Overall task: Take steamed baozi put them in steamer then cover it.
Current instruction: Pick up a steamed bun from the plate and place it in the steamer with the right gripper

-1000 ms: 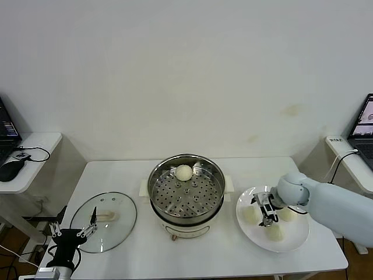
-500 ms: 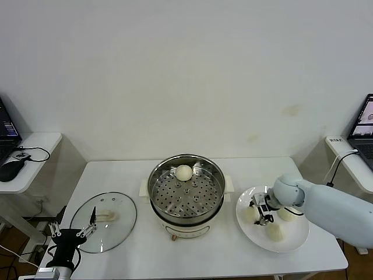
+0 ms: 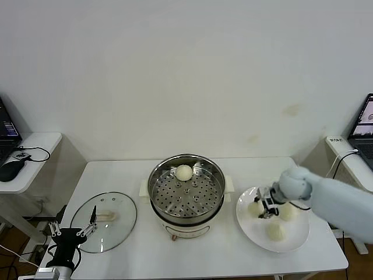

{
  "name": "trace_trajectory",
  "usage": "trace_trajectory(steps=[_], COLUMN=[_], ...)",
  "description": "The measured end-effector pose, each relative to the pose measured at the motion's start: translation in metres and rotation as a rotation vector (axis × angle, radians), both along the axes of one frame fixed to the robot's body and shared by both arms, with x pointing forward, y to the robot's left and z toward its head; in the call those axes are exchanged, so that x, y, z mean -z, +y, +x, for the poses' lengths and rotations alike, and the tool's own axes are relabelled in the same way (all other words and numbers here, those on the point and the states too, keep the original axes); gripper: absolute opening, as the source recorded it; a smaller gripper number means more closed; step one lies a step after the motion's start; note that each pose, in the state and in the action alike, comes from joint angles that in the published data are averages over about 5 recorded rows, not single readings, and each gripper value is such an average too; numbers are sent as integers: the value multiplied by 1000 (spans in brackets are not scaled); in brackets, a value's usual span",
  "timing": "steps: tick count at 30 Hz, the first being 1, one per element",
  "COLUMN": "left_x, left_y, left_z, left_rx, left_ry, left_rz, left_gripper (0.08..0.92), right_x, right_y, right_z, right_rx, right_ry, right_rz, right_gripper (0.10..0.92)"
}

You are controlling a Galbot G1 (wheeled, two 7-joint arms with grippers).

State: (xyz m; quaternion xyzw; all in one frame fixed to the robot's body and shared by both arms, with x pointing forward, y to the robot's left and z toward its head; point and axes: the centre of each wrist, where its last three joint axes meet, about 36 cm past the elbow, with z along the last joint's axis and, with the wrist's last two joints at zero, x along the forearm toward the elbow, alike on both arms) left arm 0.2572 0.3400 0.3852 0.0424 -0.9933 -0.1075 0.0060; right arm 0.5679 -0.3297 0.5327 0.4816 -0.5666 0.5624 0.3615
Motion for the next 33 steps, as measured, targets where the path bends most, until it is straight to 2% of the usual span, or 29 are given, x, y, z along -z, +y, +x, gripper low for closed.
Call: trace_trajectory(steps=[10, 16, 23, 33], left_x=[-7, -10, -10, -13], left_y=[-1, 0, 1, 0], left_z=[2, 3, 1, 0], left_rx=[12, 6, -8, -14], left_ry=[-14, -23, -26, -33], left_rz=[1, -2, -5, -5], left_gripper=[823, 823, 823, 823], right_x=[-111, -148, -152, -116], right_y=[26, 79, 153, 244], right_z=[20, 28, 38, 44], right_rx=[13, -29, -75, -97], right_ry=[-135, -166, -147, -78], right_rz=[64, 123, 188, 228], right_gripper=[602, 607, 611, 611])
